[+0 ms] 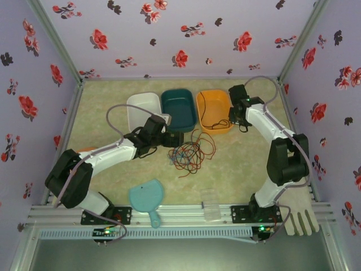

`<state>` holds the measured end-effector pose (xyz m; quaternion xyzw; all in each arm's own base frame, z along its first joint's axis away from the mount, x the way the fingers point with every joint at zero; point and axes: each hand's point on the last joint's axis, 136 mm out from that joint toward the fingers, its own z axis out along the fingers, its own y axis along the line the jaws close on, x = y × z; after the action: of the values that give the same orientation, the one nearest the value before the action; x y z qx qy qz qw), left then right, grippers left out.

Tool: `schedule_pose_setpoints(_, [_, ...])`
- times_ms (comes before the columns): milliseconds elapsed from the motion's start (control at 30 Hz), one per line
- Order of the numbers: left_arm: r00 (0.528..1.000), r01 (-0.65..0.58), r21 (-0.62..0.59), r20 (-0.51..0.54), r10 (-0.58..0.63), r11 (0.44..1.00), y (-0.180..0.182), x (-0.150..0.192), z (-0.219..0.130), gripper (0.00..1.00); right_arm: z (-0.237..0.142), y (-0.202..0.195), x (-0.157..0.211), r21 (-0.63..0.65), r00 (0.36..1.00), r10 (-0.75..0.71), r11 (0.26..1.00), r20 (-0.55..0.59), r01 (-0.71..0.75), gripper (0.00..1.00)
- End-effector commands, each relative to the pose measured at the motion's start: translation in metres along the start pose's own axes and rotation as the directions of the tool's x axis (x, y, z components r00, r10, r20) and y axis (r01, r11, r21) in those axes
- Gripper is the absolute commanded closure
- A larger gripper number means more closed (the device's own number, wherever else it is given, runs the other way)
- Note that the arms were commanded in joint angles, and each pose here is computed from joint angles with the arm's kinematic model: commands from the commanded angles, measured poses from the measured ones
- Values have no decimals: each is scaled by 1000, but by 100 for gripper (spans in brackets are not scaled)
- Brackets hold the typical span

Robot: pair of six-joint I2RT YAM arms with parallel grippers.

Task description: Untangle the cables

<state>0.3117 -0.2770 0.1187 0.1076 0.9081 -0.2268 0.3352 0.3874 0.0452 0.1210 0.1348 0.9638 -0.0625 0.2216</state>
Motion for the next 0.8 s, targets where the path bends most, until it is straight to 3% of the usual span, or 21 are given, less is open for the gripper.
schedule_pose_setpoints(0, [1000, 6, 15, 23, -6, 1000, -4, -12, -5, 0, 12, -20, 0, 56, 999, 39, 998, -11, -39, 70])
schedule_pose_setpoints(367, [1000, 5, 10, 12, -5, 1000, -2, -7, -4, 0, 56, -2, -17, 47, 998, 7, 999, -69, -3, 74])
schedule_pose_setpoints(767, [1000, 16, 7, 11, -16, 1000, -1, -7, -2, 0, 59, 13, -41, 15, 999, 4, 1000, -44, -4, 74])
